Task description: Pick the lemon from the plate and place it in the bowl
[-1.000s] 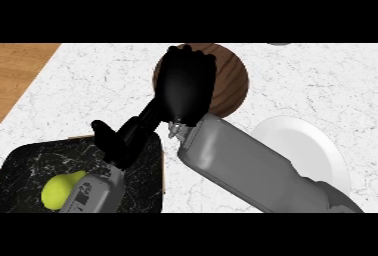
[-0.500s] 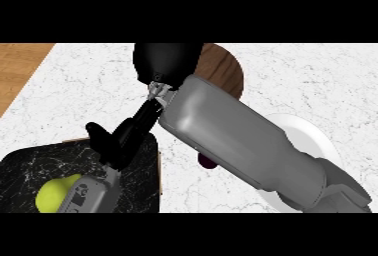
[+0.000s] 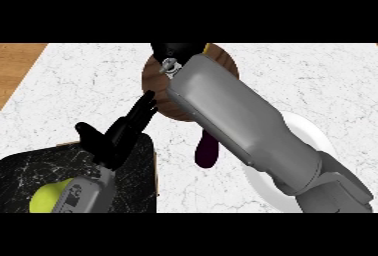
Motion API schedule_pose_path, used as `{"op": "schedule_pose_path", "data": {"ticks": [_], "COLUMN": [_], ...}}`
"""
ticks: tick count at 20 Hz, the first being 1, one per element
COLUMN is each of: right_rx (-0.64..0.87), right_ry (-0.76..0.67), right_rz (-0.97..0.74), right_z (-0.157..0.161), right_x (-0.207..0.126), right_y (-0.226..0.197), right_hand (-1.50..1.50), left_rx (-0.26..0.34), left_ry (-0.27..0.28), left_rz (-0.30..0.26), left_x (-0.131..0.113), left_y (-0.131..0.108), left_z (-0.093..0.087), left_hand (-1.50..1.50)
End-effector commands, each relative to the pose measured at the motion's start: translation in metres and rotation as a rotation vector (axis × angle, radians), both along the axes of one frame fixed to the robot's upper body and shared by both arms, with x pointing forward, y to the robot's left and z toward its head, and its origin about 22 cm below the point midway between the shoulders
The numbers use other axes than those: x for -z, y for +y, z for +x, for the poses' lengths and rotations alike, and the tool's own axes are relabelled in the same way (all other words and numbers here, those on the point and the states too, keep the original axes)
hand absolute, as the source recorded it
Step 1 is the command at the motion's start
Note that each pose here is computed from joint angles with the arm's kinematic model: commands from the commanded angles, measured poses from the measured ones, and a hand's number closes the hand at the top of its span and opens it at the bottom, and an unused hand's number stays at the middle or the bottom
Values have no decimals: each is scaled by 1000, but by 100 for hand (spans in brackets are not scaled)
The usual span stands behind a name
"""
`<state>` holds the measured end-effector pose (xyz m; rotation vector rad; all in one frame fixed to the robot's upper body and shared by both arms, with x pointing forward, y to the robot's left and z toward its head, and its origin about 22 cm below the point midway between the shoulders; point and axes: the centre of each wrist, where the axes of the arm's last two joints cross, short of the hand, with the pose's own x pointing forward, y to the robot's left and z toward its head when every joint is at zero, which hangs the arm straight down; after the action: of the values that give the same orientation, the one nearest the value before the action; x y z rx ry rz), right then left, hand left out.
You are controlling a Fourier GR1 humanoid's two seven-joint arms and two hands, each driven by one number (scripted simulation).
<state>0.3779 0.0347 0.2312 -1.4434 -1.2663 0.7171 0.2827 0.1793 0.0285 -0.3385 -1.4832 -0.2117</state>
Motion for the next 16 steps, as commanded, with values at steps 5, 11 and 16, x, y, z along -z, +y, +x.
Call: {"op": "schedule_pose_path", "data": {"ticks": [5, 11, 16], "right_rx": [198, 320, 309], "right_ry": [13, 220, 176], "right_rz": [38, 97, 246], "right_z": [41, 63, 69], "right_x": [30, 73, 95], "right_y": [-22, -57, -80], "right_hand": [150, 150, -150], "left_rx": [-23, -6, -32], "left_ry": [-16, -24, -24], "left_rz": [-13, 1, 4], "left_x": [-8, -4, -8], "left_y": [5, -8, 1], "left_z": [6, -7, -3], "left_hand": [0, 0, 0]}}
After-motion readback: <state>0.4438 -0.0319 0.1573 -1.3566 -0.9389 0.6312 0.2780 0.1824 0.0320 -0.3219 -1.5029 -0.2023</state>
